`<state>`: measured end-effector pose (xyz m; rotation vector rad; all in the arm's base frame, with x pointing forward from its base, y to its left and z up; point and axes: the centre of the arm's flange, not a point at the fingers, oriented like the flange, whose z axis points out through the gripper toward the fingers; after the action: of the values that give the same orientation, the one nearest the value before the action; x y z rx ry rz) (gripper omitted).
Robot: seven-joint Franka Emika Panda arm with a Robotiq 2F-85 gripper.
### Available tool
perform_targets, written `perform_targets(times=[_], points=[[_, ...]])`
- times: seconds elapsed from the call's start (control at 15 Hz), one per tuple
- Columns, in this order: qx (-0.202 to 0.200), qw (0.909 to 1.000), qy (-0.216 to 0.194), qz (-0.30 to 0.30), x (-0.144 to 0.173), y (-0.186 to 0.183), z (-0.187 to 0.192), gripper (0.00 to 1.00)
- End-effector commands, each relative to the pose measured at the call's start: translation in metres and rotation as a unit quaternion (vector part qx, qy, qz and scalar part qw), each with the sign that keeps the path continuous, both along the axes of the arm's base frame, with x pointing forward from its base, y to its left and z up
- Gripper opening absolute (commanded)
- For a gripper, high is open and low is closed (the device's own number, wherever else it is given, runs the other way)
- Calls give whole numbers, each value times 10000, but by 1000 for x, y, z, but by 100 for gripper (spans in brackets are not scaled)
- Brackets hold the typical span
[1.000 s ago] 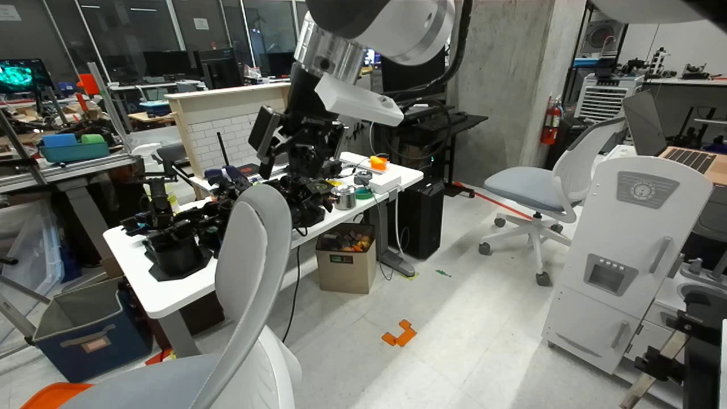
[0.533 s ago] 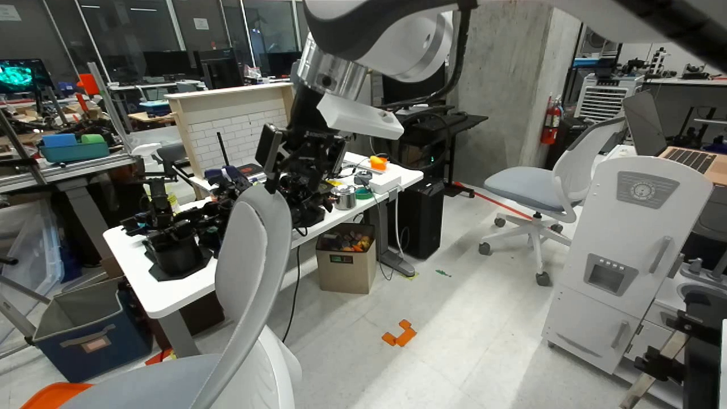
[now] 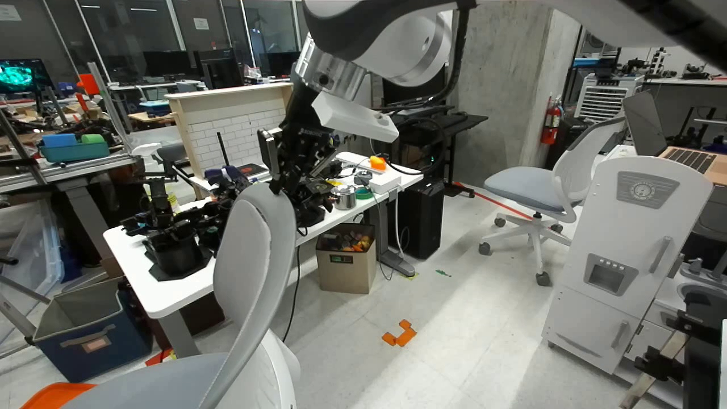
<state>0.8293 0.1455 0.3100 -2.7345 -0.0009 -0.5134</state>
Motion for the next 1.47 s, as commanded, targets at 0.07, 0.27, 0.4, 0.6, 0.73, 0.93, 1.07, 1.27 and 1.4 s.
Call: perform_targets(times=[0.07,0.27,0.4,0.6,0.73,0.93,1.07,1.27,1.4], points=[[96,9999,-42,-26,75,1,-4,0],[180,9998,-44,-114,76,-8,-2,1],[228,9996,-21,-166,77,-14,-3,1],[295,9992,4,-281,77,-28,-2,1],[321,9988,25,-381,78,-41,-3,1],[354,9979,70,-536,77,-67,-11,1],[375,9971,102,-654,74,-88,-20,1],[447,9950,149,-876,69,-128,-35,1],[514,9932,174,-1027,65,-157,-44,1]])
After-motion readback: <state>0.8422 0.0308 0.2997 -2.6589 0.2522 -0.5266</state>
